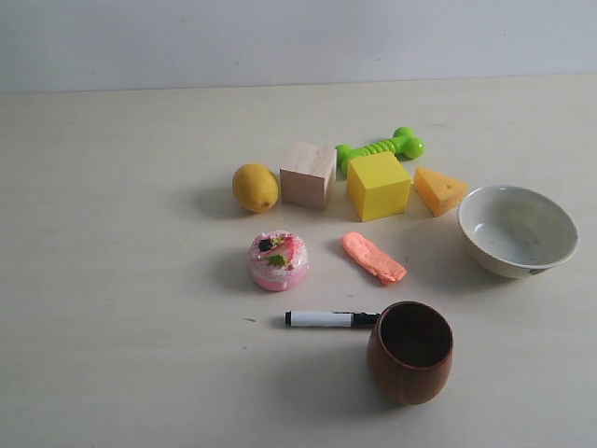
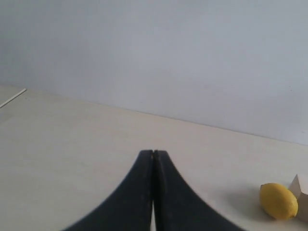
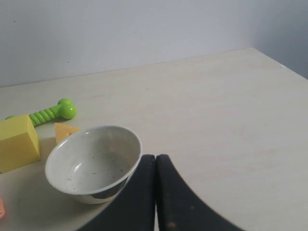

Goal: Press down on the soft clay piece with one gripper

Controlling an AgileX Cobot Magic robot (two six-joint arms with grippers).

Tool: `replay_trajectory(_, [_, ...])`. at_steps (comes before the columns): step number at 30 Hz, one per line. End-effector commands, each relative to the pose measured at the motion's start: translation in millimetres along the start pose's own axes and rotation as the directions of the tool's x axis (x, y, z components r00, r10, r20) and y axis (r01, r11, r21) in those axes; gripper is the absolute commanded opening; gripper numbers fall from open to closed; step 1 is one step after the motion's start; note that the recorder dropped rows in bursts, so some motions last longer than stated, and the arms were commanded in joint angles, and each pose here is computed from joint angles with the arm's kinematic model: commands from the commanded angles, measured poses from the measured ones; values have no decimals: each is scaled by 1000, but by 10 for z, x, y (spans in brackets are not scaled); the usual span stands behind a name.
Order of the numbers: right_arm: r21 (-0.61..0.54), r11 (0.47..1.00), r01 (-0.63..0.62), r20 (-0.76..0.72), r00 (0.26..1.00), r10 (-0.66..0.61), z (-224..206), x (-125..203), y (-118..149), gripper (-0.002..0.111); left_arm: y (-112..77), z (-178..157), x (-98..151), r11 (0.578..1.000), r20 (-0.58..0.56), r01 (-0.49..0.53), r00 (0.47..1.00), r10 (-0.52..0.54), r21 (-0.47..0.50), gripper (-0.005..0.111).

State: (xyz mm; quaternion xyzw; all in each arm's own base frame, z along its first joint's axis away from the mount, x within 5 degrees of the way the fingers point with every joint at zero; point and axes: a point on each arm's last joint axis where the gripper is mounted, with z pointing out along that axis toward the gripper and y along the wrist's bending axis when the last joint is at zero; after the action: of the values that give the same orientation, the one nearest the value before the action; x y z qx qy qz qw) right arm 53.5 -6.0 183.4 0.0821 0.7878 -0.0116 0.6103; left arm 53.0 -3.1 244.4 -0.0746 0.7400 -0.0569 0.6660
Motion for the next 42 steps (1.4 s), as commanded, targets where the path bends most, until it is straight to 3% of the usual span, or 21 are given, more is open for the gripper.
replay_trajectory(1, [0, 1000, 9, 11, 1000, -9, 0, 3, -1, 0, 10, 3, 110, 999, -42, -43, 998, 44, 3, 0])
replay_trajectory(4, [0, 1000, 9, 11, 1000, -9, 0, 3, -1, 0, 79, 22, 329, 995, -41, -100, 994, 98, -25, 0])
replay_trajectory(12, [0, 1000, 9, 11, 1000, -9, 0, 3, -1, 0, 149, 80, 526, 984, -68, -173, 983, 169, -50, 0])
replay_trajectory(22, [0, 1000, 9, 11, 1000, -9, 0, 3, -1, 0, 139, 72, 601, 981, -148, -195, 970, 193, -5, 0])
replay_trajectory(42, [0, 1000, 9, 11, 1000, -9, 0, 3, -1, 0, 139, 71, 614, 981, -161, -193, 969, 190, -3, 0])
